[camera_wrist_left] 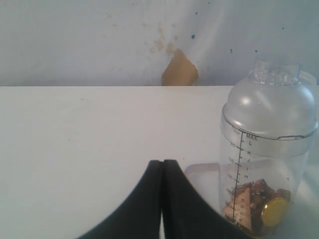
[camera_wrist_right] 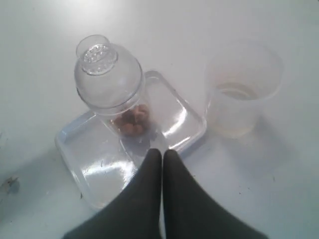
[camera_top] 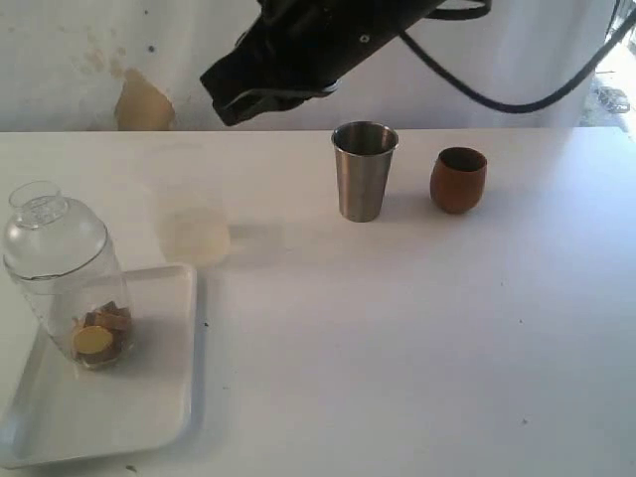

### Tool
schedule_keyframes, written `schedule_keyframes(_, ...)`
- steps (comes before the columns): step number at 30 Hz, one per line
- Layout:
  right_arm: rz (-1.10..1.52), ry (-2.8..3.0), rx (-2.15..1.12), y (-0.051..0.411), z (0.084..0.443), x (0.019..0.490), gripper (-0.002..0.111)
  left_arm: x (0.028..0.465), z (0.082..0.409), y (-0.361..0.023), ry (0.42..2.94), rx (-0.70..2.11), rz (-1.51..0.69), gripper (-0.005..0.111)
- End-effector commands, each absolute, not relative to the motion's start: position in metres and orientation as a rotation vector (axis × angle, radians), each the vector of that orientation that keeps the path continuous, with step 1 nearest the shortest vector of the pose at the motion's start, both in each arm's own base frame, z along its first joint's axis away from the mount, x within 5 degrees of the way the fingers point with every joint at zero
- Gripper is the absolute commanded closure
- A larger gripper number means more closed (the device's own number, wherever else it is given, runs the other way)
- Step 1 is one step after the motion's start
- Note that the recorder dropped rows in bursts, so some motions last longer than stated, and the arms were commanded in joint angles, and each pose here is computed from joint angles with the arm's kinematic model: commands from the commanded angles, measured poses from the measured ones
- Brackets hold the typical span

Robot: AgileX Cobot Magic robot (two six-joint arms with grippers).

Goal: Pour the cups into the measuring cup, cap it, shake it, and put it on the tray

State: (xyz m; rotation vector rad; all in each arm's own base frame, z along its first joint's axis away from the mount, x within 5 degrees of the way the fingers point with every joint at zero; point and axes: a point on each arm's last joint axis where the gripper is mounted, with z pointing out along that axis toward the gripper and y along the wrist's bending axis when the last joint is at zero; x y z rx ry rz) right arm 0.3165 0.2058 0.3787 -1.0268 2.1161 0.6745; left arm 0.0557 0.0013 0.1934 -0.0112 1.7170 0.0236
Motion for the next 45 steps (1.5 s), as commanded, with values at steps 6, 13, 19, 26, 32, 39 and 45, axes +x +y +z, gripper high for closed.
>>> schedule_keyframes(6,0.588,1.884,-0.693,0.164,0.418,0.273,0.108,0.055,0.192,0.001,1.717,-0.007,0.019,0.107)
schedule_keyframes(13,0.507,1.675,-0.513,0.120,0.430,0.209,0.108,0.055,0.192,0.001,1.717,-0.007,0.019,0.107)
schedule_keyframes(19,0.496,1.545,-0.461,0.088,0.433,0.150,0.108,0.055,0.192,0.001,1.717,-0.007,0.019,0.107)
schedule_keyframes(26,0.519,1.414,-0.435,0.059,0.430,0.087,0.108,0.055,0.192,0.001,1.717,-0.007,0.019,0.107)
schedule_keyframes(32,0.561,1.365,-0.479,0.044,0.428,0.045,0.108,0.055,0.192,0.001,1.717,-0.007,0.019,0.107)
schedule_keyframes(39,0.565,1.262,-0.478,0.030,0.431,0.012,0.108,0.055,0.192,0.001,1.717,-0.007,0.019,0.107)
schedule_keyframes(45,0.565,1.207,-0.469,0.022,0.432,-0.004,0.108,0.055,0.192,0.001,1.717,-0.007,0.019,0.107)
